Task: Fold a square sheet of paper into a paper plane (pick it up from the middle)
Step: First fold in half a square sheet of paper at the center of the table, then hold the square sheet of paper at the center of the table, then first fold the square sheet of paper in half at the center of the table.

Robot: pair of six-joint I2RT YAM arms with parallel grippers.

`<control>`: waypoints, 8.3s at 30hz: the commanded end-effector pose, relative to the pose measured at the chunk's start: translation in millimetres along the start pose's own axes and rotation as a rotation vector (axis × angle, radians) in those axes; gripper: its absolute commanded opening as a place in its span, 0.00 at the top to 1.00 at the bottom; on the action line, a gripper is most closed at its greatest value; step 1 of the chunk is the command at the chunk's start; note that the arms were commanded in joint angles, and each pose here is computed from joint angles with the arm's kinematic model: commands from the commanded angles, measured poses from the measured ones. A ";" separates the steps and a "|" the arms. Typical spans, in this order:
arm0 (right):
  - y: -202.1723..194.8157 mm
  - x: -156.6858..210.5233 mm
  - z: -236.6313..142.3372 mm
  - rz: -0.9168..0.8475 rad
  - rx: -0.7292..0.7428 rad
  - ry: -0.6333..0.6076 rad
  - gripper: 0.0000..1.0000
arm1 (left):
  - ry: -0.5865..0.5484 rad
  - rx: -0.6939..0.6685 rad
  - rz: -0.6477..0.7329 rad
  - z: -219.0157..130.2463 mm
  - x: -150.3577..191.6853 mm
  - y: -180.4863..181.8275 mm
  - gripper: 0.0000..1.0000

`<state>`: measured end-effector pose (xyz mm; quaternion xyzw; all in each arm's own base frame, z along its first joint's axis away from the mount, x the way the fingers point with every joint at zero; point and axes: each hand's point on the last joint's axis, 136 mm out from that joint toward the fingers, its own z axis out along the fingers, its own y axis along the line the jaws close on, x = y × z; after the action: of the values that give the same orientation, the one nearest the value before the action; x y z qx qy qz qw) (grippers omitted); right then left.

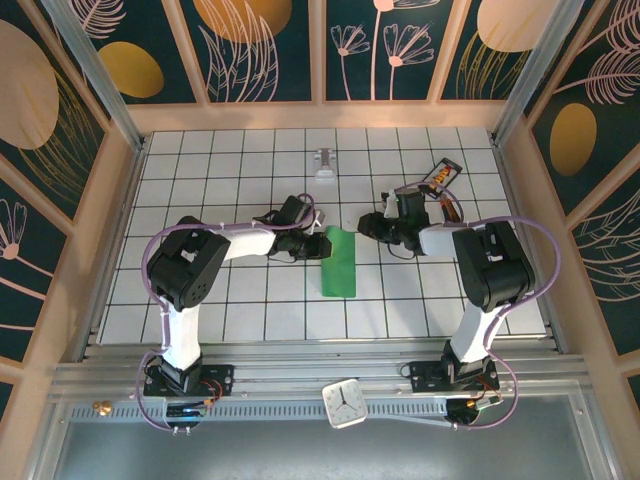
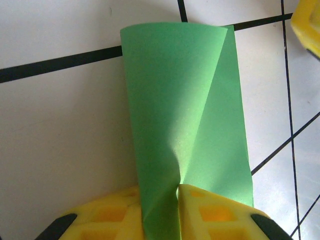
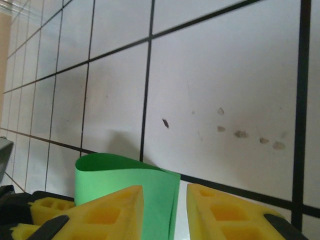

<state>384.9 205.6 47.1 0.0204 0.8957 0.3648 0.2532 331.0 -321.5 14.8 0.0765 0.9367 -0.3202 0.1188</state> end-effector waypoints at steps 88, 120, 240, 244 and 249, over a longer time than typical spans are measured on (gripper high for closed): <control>41.1 64.7 -3.8 0.034 -0.134 0.190 1.00 | 0.079 -0.241 -0.122 16.9 39.2 65.1 0.73; 24.4 96.7 6.1 0.054 -0.066 0.267 1.00 | 0.093 -0.250 -0.106 20.0 42.5 65.6 0.72; -56.8 130.4 8.7 0.102 0.274 0.348 1.00 | -0.133 0.076 -0.061 -8.0 -61.9 -26.0 0.77; -57.5 130.9 8.6 0.105 0.276 0.349 1.00 | -0.140 -0.012 -0.080 3.1 -65.0 -2.4 0.80; -58.9 132.9 7.5 0.107 0.278 0.350 1.00 | -0.161 -0.121 -0.105 9.3 -65.3 31.3 0.83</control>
<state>308.5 246.9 14.0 -0.0010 0.9157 0.3847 0.1162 395.6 -323.8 24.8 0.0078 0.9330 -0.3130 0.1776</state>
